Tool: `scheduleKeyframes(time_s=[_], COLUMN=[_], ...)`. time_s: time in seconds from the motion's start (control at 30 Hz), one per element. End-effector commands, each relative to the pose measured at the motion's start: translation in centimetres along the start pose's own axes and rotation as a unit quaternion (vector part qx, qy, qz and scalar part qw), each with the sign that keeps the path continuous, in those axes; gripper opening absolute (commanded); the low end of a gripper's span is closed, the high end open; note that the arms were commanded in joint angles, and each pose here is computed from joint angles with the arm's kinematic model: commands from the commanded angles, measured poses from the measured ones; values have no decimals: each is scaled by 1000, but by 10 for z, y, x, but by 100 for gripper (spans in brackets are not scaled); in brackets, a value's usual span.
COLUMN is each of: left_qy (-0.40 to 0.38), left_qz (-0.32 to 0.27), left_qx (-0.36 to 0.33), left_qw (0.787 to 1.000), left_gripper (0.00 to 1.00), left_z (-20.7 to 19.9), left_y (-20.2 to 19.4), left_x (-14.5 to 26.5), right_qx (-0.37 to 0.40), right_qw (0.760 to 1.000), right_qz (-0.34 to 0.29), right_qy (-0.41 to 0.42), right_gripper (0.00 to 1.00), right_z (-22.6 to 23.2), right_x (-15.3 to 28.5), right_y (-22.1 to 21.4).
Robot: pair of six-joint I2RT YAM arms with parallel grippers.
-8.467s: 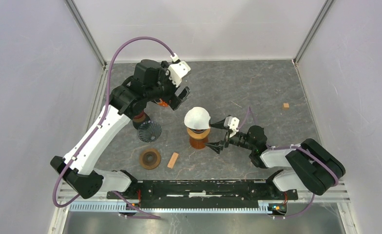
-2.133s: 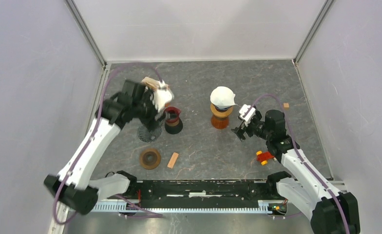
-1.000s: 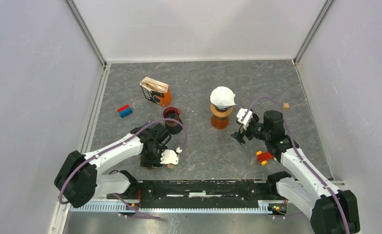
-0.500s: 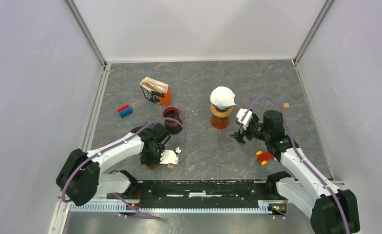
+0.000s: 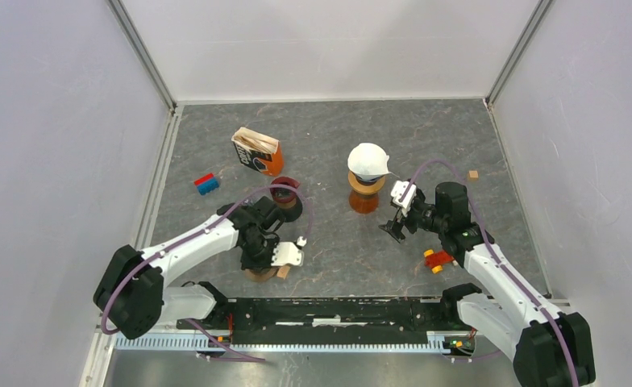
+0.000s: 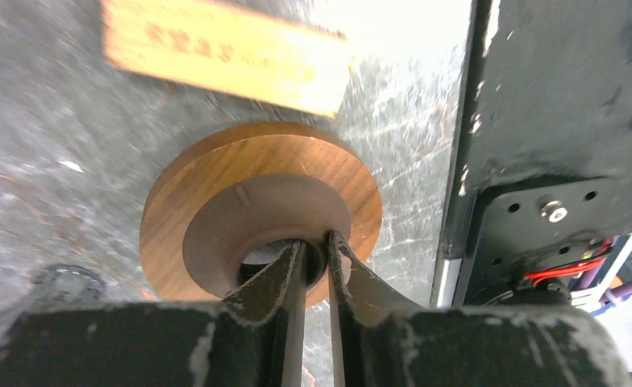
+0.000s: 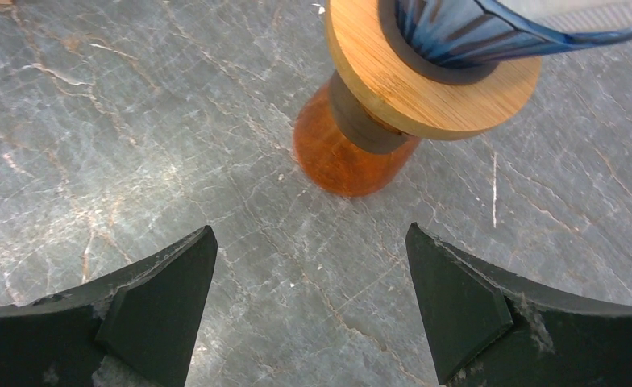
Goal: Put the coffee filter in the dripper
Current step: Pick up the dripper holder from the center of the board.
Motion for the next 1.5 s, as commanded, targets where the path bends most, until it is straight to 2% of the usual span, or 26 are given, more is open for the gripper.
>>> scheduleKeyframes(time_s=[0.0,0.3,0.5,0.7,0.83,0.93,1.27,1.37,1.47], left_qy=[16,29,10,-26,-41,-53,-65,-68,-73], left_qz=[-119,-216,-310,-363,-384,-395,-380,-377,-374], left_qx=[2,5,34,66,80,86,107,109,111], left_qw=[993,976,950,929,919,913,916,917,918], left_gripper=[2,2,2,2,2,2,2,2,2], left_z=[14,30,51,70,76,78,77,78,78], left_y=[53,102,153,189,203,210,207,206,206], left_x=[31,81,126,160,177,182,171,168,164], right_qx=[35,62,159,250,310,345,418,425,436], right_qw=[997,987,970,951,939,929,902,897,890], right_qz=[-49,-82,-91,-84,-66,-65,-51,-49,-41], right_qy=[51,124,162,161,136,119,95,108,124], right_gripper=[94,93,92,92,90,83,78,72,63], right_z=[10,31,67,89,90,93,105,114,123], right_x=[4,5,6,13,14,12,8,5,0], right_y=[40,91,120,128,131,137,153,158,157])
Point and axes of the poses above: each gripper's point midway between its finger pads, its own x axis back along the fingers, its own z axis along the line the jaws close on, y = z × x, the point moved 1 cm from there along x, back along the fingers, and after that the axes turned 11 degrees about -x, right-handed, at the moved point
